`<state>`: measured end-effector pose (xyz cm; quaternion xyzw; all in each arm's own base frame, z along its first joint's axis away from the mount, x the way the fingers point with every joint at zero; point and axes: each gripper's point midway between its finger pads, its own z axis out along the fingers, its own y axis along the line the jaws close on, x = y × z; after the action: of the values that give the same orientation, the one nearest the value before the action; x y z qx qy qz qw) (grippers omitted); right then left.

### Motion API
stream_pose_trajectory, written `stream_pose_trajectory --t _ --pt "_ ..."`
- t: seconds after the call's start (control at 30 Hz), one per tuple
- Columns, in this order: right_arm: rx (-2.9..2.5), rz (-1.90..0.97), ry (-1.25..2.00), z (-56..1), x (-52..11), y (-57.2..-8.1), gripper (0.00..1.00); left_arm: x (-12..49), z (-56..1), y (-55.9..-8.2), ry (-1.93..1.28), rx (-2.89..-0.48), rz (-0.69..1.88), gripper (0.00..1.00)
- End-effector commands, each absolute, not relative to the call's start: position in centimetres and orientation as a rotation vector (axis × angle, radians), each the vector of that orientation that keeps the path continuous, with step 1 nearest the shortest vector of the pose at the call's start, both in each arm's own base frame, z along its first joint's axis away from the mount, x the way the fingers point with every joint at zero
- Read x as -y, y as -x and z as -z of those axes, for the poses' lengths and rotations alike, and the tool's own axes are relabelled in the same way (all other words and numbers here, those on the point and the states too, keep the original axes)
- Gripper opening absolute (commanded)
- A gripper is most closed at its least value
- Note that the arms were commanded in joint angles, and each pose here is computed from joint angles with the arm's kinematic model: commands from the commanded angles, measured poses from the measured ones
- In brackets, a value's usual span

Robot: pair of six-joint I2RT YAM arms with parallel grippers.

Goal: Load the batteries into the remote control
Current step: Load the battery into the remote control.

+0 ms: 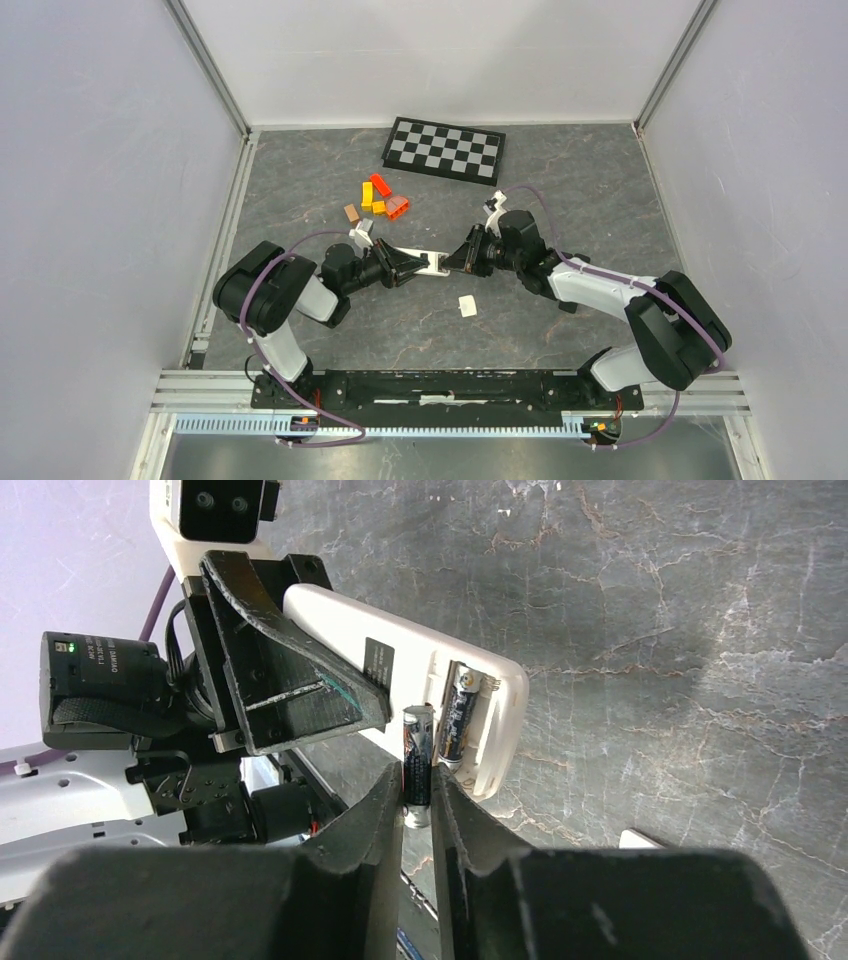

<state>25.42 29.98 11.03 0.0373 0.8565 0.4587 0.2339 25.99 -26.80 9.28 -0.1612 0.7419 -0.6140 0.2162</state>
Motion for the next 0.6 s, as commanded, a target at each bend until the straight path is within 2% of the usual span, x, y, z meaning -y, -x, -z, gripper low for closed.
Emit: stream_pose_trajectory --t 0.0,0.2,0.4,0.57 --pt "-2.329 -1.257 -0.114 -11.8 -29.9 -25.6 0.22 26.8 -10.4 -26.1 0.38 -1.996 1.695 0.02" --pt "-2.365 -1.25 -0.153 -10.7 -29.8 -25.1 0.26 26.9 -10.6 -26.3 0.377 -1.988 1.704 0.02" --pt "-2.365 -1.24 -0.167 -10.5 -29.6 -25.2 0.21 26.9 -10.5 -26.3 0.381 -1.99 1.702 0.02" --pt "-2.339 -1.227 -0.149 -11.2 -29.4 -25.4 0.23 26.9 -10.4 -26.3 0.38 -1.992 1.703 0.02"
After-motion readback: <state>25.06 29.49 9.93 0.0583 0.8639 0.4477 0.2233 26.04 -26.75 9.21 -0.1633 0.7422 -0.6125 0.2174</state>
